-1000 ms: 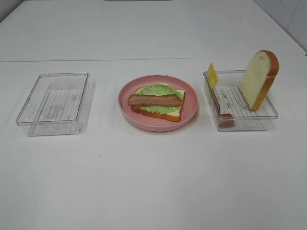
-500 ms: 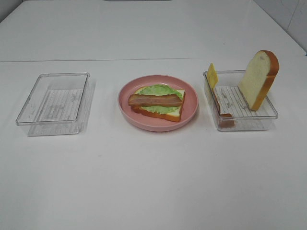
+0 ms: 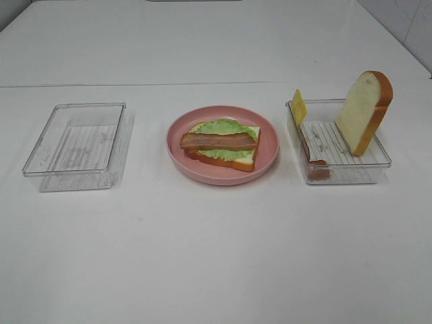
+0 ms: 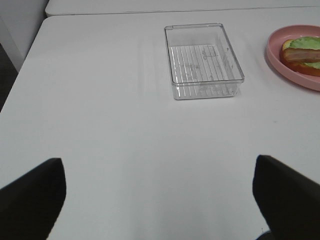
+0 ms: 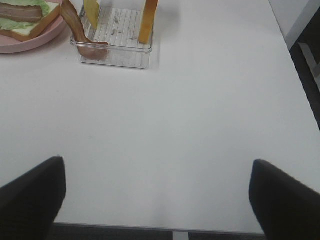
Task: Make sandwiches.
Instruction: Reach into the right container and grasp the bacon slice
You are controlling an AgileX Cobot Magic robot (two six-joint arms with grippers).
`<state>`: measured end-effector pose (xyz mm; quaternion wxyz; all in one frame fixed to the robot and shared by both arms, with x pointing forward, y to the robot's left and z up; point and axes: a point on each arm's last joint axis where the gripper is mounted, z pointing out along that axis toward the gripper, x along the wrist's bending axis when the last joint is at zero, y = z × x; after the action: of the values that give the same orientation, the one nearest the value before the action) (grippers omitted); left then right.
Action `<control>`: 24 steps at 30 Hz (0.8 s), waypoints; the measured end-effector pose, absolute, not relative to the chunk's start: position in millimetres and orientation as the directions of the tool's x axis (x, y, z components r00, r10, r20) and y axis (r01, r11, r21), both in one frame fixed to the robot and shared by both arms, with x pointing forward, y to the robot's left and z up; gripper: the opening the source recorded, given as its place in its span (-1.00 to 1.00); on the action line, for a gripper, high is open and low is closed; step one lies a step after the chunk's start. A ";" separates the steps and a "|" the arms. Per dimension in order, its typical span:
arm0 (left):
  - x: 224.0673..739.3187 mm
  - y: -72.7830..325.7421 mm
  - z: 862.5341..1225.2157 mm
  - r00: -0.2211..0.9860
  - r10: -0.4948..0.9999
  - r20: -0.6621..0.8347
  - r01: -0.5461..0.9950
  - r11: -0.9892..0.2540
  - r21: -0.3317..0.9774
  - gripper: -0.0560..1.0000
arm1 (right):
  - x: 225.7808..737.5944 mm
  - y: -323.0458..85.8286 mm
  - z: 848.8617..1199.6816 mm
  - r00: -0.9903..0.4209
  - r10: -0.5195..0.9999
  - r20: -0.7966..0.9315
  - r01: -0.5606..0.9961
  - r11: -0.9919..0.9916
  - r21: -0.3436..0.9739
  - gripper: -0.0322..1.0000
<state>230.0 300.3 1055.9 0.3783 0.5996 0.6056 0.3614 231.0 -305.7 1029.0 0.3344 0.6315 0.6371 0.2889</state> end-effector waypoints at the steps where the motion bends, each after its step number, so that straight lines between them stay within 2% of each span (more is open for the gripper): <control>1: 230.0 300.3 1055.9 0.005 1.000 -0.025 0.453 0.020 0.891 0.87 | 231.0 -305.7 1029.0 0.021 0.998 -0.061 0.612 0.035 0.790 0.93; 24: 230.0 300.1 1055.9 0.007 1.000 -0.027 0.453 0.021 0.891 0.87 | 231.0 -305.7 1029.0 0.022 0.998 -0.060 0.612 0.035 0.790 0.93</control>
<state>230.0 300.1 1055.9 0.3793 0.5997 0.6056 0.3603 231.0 -305.7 1029.0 0.3342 0.6318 0.6368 0.2890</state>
